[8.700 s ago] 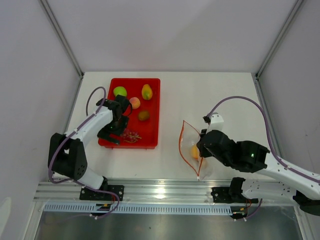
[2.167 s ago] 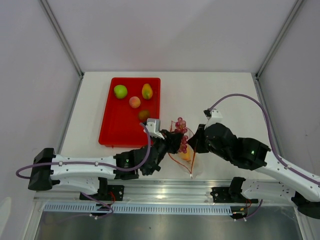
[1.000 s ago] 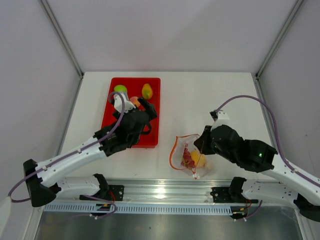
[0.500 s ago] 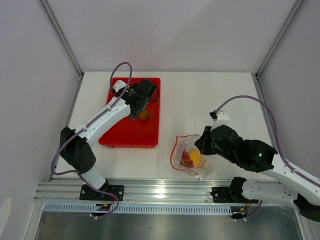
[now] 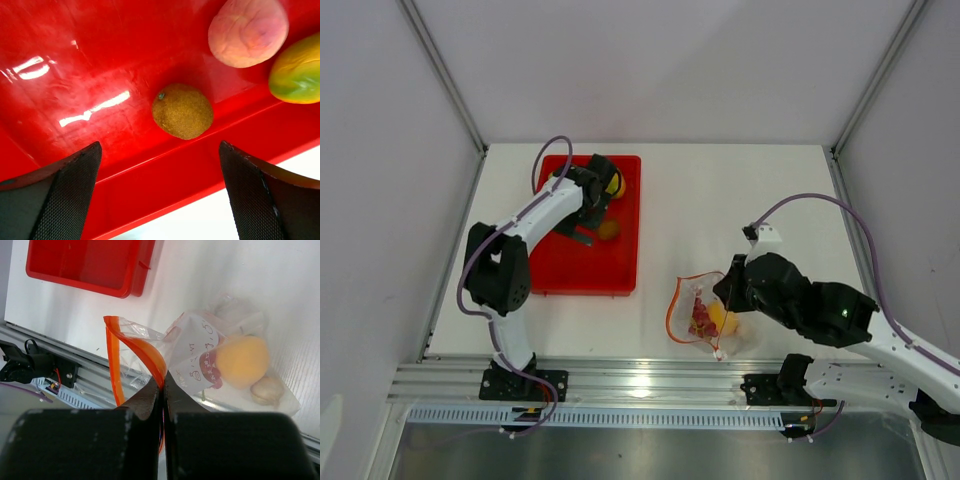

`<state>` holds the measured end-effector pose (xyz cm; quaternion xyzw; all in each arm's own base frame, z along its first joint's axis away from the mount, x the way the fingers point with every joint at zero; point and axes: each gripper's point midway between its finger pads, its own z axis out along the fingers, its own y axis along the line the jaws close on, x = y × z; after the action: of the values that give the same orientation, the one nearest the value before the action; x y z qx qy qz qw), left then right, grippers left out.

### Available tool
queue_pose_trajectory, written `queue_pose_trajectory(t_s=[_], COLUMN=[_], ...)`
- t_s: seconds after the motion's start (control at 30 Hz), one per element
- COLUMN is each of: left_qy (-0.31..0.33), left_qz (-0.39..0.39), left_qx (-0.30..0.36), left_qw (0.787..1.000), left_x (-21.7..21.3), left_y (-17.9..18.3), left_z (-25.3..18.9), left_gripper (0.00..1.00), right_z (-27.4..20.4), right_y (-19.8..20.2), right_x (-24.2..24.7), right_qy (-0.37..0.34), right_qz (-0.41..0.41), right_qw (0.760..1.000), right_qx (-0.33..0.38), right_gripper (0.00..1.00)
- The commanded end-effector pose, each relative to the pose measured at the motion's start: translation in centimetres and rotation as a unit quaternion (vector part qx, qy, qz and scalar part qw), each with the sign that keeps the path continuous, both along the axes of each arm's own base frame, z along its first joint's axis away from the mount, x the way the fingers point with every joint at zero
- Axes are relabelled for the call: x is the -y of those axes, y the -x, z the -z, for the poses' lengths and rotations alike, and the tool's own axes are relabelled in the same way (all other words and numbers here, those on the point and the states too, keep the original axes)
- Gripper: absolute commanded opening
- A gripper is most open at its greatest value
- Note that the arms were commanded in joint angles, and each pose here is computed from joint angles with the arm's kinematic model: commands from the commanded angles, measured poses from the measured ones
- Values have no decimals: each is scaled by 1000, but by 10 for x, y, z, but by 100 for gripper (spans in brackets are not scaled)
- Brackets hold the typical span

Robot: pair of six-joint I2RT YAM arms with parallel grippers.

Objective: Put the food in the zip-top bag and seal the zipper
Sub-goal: Pick up the fake fruit from the bin.

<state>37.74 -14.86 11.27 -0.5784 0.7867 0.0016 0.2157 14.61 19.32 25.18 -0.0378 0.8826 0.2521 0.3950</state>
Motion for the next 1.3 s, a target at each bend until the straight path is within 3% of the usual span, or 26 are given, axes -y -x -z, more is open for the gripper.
queue_pose_trajectory(t_s=[0.0, 0.23, 0.6, 0.9, 1.27], left_qy=[51, 80, 164, 153, 141], left_qz=[-13, -18, -68, -94, -112], left_qx=[-1, 18, -33, -48, -72], left_qw=[999, 996, 984, 983, 981], left_x=[15, 25, 42, 33, 24], left_y=[-10, -26, -29, -24, -13], left_z=[7, 22, 58, 72, 85], left_gripper=[99, 99, 100, 98, 85], right_z=[-5, 0, 5, 8, 9], right_y=[-7, -6, -7, -7, -7], right_x=[-1, 2, 3, 5, 6], right_qy=[-4, 4, 8, 10, 9], right_qz=[6, 5, 4, 7, 7], right_qw=[1000, 1000, 1000, 1000, 1000], right_qx=[17, 17, 18, 18, 17], right_gripper=[0, 0, 0, 0, 0])
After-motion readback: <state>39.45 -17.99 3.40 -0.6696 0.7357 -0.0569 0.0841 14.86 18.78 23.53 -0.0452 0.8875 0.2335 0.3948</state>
